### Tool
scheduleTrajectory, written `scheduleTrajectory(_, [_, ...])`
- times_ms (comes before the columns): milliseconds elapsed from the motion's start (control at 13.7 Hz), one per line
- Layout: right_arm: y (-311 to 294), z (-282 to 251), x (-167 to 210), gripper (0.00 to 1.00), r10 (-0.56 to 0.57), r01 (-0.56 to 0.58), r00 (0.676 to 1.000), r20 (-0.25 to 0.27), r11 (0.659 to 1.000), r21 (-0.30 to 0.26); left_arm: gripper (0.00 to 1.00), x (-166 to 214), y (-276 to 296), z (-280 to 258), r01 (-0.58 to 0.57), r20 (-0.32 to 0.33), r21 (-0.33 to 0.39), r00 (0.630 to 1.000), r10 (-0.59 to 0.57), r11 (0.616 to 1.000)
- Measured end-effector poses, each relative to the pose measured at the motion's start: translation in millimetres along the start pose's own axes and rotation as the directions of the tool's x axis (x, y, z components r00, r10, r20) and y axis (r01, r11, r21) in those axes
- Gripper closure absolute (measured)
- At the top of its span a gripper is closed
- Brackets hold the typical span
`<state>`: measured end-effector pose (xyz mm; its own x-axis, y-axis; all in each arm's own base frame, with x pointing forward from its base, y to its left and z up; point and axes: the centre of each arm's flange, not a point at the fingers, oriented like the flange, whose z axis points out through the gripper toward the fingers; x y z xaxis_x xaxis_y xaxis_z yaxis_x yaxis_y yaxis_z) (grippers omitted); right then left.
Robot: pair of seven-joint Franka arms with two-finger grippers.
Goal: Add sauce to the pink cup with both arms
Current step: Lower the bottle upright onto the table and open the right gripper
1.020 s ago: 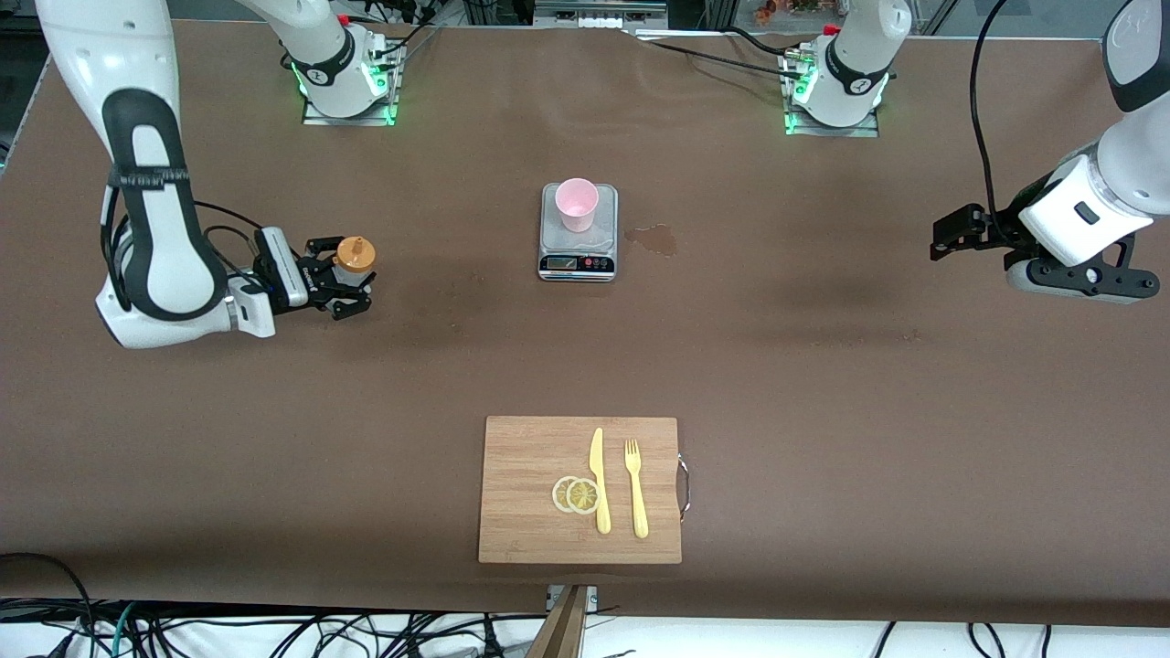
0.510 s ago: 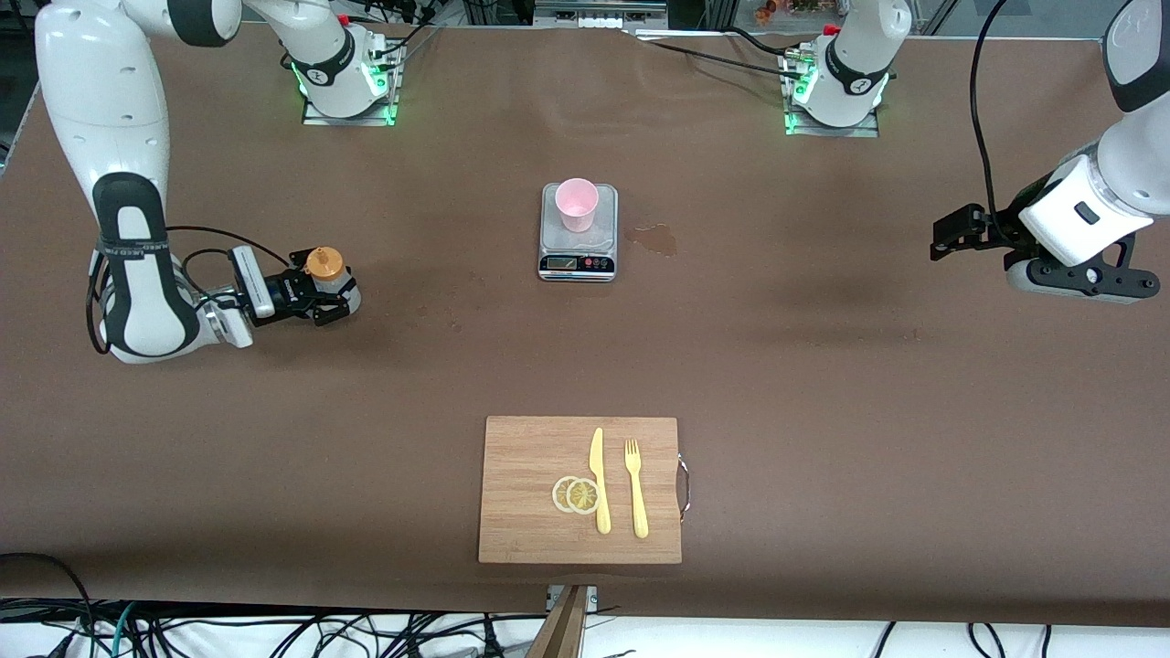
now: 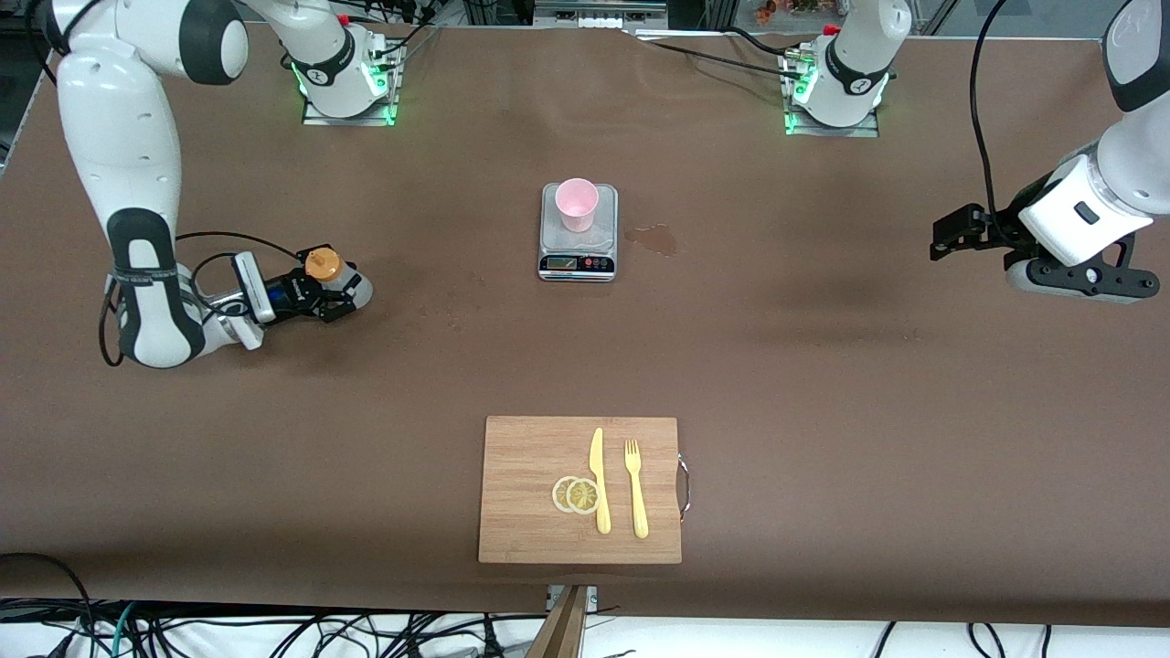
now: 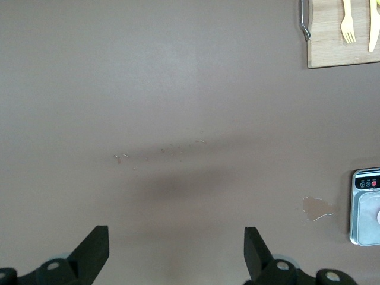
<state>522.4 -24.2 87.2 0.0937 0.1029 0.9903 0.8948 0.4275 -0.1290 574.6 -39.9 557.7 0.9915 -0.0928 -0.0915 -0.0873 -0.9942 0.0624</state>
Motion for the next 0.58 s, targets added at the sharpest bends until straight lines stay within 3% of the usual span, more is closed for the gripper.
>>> scheduleTrajectory(73, [-2.1, 1.8, -4.0, 0.75, 0.006, -0.006, 1.000, -0.030, 1.000, -0.004, 0.00, 0.1, 0.7, -0.3, -0.001, -0.001, 0.000, 1.000, 0.001, 1.000])
scheduleTrajectory(583, [12.1, 23.6, -7.6, 0.72, -0.021, 0.019, 0.996, -0.085, 1.000, -0.018, 0.00, 0.2, 4.7, -1.1, -0.001, -0.002, 0.000, 1.000, 0.001, 1.000])
